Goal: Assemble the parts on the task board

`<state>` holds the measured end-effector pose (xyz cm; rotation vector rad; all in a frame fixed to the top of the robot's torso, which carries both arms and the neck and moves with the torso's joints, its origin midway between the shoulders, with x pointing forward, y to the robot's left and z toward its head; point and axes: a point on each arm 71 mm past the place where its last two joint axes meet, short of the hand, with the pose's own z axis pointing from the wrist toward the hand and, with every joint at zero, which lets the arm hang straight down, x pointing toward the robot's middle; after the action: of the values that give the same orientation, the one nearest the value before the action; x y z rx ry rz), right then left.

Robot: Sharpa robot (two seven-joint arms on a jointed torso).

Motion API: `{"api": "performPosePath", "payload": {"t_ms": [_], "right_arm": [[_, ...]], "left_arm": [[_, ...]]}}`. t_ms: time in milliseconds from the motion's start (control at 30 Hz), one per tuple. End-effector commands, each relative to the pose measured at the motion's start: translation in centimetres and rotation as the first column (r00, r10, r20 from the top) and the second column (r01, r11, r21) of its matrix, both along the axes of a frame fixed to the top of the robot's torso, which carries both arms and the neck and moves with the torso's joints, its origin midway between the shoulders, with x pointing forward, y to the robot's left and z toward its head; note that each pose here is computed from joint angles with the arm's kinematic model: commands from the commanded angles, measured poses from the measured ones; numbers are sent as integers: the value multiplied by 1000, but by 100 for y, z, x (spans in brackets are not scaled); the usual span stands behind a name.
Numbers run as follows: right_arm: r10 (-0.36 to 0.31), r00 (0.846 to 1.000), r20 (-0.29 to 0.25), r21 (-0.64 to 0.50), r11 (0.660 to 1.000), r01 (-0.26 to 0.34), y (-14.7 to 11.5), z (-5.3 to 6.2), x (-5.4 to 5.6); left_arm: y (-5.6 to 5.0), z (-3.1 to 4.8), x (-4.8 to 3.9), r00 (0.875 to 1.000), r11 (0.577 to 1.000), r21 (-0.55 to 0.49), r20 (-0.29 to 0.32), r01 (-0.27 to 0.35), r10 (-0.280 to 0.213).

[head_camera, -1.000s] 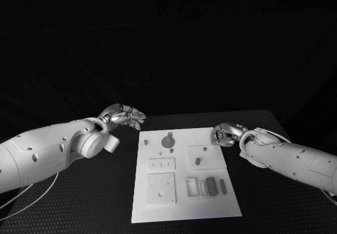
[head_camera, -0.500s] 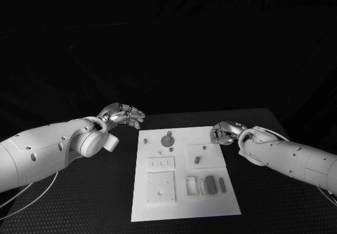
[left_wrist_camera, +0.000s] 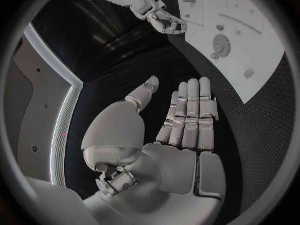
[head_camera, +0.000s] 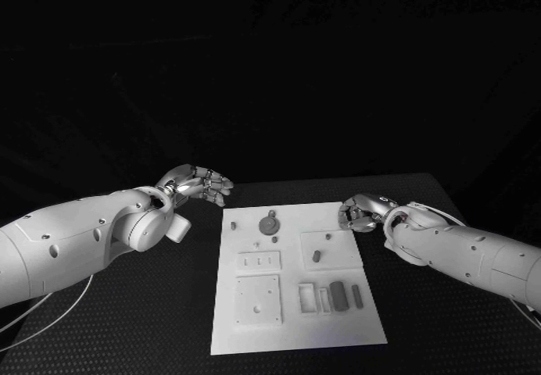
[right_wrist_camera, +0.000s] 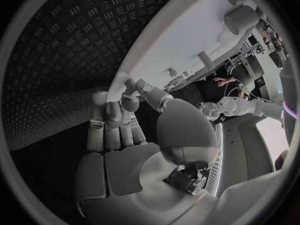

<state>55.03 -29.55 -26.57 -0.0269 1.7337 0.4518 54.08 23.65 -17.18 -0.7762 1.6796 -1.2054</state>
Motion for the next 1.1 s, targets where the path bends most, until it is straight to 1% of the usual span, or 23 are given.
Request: {"api": "performPosePath", "payload": {"t_ms": [33,667,900,967,1000,1033,1100], "right_arm": [[1,1000,2,1,1000,-1,5,-2,-2],[-6,1000,-6,-2,1000,6,-1,-12,4],[-5,1000,0,-8,1000,5,15,-15,3],[-13,1000,2,-12,1000,13,8,-14,5],[-16,1000,6,-12,1000,16,4,-12,6],[-15,1000,6,-12,1000,15,6,-12,6],[-13,1000,9,-11,1000,14,15,-10,5]], "left_arm": [[-23,10,-5,1000,1000,-2,4,17,-17],[-23,8,-5,1000,1000,-1,1,16,-16],[-26,7,-8,1000,1000,-1,-1,19,-19],[-25,1,-9,1000,1000,3,-9,16,-16],[-20,-3,-8,1000,1000,14,-11,4,-4],[-17,-4,-8,1000,1000,22,-8,3,-3],[-21,-5,-10,1000,1000,24,-9,15,-15]]}}
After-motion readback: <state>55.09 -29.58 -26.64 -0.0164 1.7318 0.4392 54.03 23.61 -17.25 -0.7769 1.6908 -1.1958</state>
